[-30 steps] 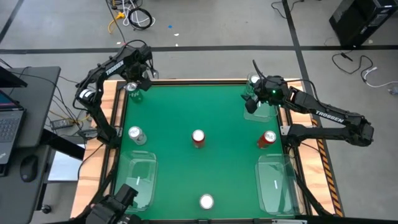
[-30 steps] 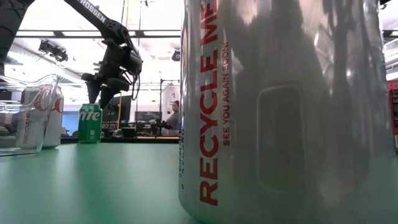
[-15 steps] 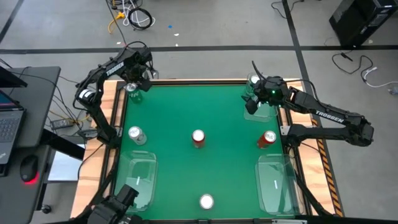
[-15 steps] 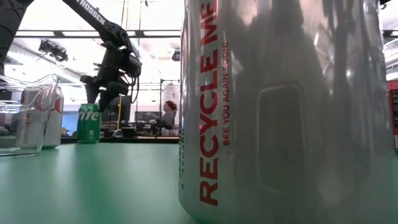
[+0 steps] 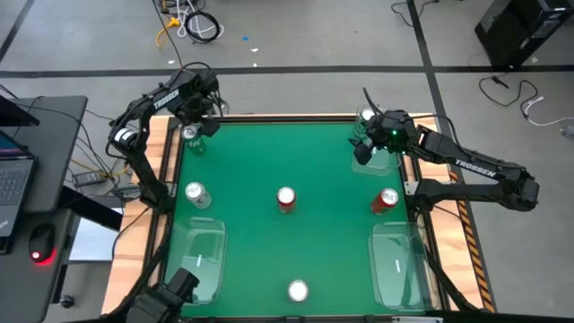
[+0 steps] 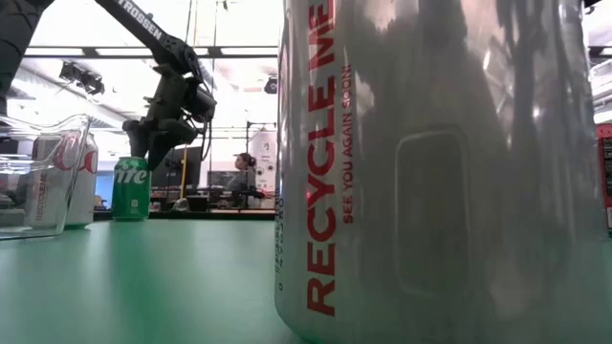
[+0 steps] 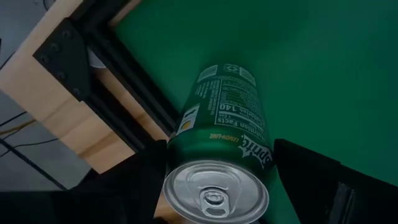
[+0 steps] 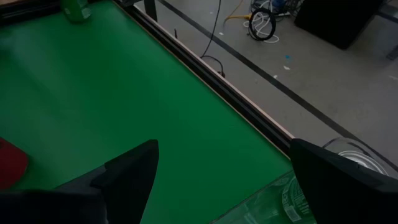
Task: Sort soda cans
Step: Put the left green soda can into the top transparent bin
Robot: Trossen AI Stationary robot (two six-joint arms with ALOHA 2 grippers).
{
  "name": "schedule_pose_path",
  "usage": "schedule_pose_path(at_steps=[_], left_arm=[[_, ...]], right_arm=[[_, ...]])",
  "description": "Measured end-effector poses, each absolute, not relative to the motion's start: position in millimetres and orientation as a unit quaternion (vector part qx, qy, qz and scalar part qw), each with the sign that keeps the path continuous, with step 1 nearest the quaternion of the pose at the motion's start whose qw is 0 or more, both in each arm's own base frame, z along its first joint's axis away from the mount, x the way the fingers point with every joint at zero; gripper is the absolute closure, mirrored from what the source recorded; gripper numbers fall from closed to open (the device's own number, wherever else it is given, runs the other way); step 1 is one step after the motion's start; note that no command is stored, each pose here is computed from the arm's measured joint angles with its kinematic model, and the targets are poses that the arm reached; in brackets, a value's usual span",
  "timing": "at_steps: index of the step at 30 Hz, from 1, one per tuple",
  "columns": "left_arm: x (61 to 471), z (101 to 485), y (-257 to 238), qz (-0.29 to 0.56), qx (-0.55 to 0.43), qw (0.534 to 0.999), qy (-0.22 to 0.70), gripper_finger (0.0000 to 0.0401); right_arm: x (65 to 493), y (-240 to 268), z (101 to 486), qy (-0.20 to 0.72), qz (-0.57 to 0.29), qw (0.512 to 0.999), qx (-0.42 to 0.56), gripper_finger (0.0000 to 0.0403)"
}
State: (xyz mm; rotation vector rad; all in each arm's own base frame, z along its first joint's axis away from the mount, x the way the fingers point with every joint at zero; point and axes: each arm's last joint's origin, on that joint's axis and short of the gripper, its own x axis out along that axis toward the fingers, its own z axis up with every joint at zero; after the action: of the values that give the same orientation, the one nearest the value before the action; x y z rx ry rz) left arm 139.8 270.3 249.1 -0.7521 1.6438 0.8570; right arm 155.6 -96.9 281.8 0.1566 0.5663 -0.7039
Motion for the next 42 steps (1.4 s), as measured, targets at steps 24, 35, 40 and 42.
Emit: schedule_pose_path(at_steps=[24, 35, 40, 42], left_arm=[[175, 249, 255, 0.307, -0.332, 0.597, 0.663, 0.0103], [192, 300, 250, 0.380, -0.247, 0.590, 0.668, 0.0103], [169, 302, 252, 0.411, -0.295, 0.540, 0.673, 0.0103], [160, 300, 253, 0.418, -0.309, 0.530, 0.670, 0.0103]], right_arm=[[154, -96, 280, 0.284, -0.339, 0.894, 0.077, 0.0053], [154, -96, 280, 0.284, -0.339, 0.894, 0.077, 0.0053], [154, -96, 280, 0.287, -0.332, 0.895, 0.080, 0.0053], [155, -96, 279, 0.287, -0.331, 0.895, 0.080, 0.0053]])
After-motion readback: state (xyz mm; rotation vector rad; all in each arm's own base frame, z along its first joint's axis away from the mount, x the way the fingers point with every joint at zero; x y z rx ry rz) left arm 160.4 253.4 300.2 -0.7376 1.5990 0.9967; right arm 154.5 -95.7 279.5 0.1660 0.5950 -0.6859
